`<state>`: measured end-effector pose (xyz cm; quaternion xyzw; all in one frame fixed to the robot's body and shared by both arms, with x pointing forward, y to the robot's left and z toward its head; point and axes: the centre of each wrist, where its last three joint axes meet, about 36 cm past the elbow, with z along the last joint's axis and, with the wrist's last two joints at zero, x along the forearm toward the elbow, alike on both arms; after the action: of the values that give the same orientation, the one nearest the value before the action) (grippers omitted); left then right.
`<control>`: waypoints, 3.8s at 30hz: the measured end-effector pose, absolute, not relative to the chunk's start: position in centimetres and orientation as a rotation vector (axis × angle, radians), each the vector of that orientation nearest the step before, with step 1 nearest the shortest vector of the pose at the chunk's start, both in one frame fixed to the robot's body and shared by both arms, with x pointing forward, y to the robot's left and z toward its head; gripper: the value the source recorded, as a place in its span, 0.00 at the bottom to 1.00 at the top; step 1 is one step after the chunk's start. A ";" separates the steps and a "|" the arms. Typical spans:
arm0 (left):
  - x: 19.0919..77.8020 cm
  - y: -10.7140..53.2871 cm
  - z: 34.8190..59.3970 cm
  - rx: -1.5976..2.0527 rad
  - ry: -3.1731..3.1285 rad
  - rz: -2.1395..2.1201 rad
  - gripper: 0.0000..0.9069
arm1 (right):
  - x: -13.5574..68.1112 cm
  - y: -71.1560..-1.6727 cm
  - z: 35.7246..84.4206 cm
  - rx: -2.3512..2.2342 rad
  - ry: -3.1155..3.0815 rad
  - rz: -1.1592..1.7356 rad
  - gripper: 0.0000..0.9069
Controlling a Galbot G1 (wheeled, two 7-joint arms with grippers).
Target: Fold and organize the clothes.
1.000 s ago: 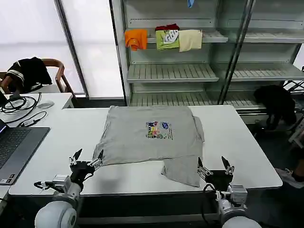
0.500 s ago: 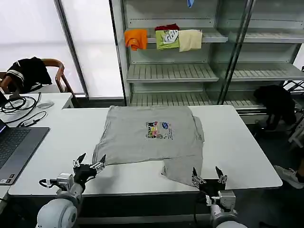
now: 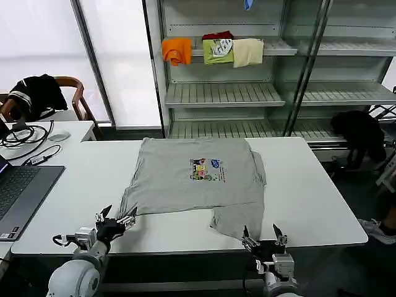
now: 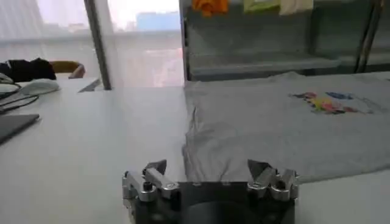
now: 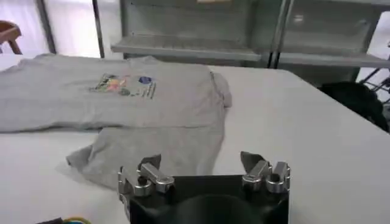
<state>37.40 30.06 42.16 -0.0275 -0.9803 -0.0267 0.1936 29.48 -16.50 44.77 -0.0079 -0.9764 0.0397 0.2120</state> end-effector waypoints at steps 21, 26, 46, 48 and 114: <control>37.3 29.9 41.0 -0.091 -2.716 -0.059 0.02 | 29.5 -16.0 43.3 -0.022 -2.672 0.103 0.00; 37.1 29.7 40.7 -0.105 -2.706 -0.054 0.02 | 29.5 -15.9 43.3 -0.023 -2.672 0.100 0.00; 37.1 29.5 40.2 -0.116 -2.702 -0.050 0.02 | 29.5 -16.8 42.9 -0.018 -2.689 0.082 0.00; 37.1 29.5 40.2 -0.115 -2.705 -0.050 0.01 | 29.5 -16.9 43.0 -0.018 -2.693 0.079 0.00; 52.2 29.0 42.1 -0.073 -2.861 0.148 0.01 | 55.6 -15.8 47.2 0.008 -2.967 0.037 0.00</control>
<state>52.19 29.04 42.07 -0.0253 -0.9889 0.0512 0.1375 55.61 -15.83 47.24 0.0025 -0.9961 0.0124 0.0873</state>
